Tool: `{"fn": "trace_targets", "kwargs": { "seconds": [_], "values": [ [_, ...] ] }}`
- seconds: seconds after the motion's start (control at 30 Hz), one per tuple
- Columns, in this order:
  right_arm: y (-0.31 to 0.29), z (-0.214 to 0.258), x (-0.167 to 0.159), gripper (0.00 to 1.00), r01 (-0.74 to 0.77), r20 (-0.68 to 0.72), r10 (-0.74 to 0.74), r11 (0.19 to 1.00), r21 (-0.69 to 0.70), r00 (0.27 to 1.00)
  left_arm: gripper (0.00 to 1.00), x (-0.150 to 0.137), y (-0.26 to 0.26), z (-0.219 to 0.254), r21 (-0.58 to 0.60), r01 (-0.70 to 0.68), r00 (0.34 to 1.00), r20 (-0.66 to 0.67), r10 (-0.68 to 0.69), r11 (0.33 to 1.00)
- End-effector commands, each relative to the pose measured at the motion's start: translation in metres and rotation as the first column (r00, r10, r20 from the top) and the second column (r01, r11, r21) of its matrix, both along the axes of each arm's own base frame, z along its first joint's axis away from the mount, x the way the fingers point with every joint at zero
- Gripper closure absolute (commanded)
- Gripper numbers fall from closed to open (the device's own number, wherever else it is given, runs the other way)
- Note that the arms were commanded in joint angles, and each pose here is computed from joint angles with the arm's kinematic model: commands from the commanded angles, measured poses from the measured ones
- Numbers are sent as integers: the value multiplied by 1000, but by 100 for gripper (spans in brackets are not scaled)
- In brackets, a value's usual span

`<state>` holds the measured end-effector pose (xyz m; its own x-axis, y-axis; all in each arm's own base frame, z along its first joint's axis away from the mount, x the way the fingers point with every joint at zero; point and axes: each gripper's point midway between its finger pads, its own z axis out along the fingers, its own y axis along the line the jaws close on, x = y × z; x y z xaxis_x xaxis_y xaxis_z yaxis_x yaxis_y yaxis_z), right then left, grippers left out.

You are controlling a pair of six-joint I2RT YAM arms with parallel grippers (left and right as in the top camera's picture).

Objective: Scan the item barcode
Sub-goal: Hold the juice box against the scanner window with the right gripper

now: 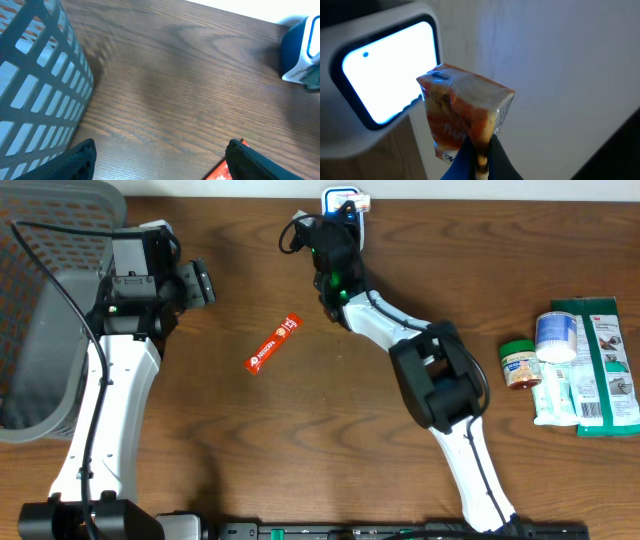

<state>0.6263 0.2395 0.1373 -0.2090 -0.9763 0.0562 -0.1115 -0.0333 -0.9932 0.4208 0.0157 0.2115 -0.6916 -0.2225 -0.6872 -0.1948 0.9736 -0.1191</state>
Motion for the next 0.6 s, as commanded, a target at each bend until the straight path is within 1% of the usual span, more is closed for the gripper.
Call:
{"fn": "trace_targets", "kwargs": {
  "seconds": [0.0, 0.43, 0.5, 0.57],
  "values": [
    [3, 5, 10, 99, 4, 31, -4, 1000, 12, 1000, 17, 1, 2, -3, 8, -10, 1000, -7, 10, 1000],
    [6, 2, 14, 99, 2, 41, -4, 999, 45, 999, 17, 1, 2, -3, 8, -10, 1000, -7, 10, 1000],
    [6, 2, 14, 99, 3, 47, -6, 998, 70, 999, 17, 1, 2, -3, 8, -10, 1000, -6, 10, 1000],
    [6, 3, 14, 99, 0, 62, -8, 992, 130, 998, 17, 1, 2, -3, 8, -10, 1000, -7, 10, 1000]
  ]
}}
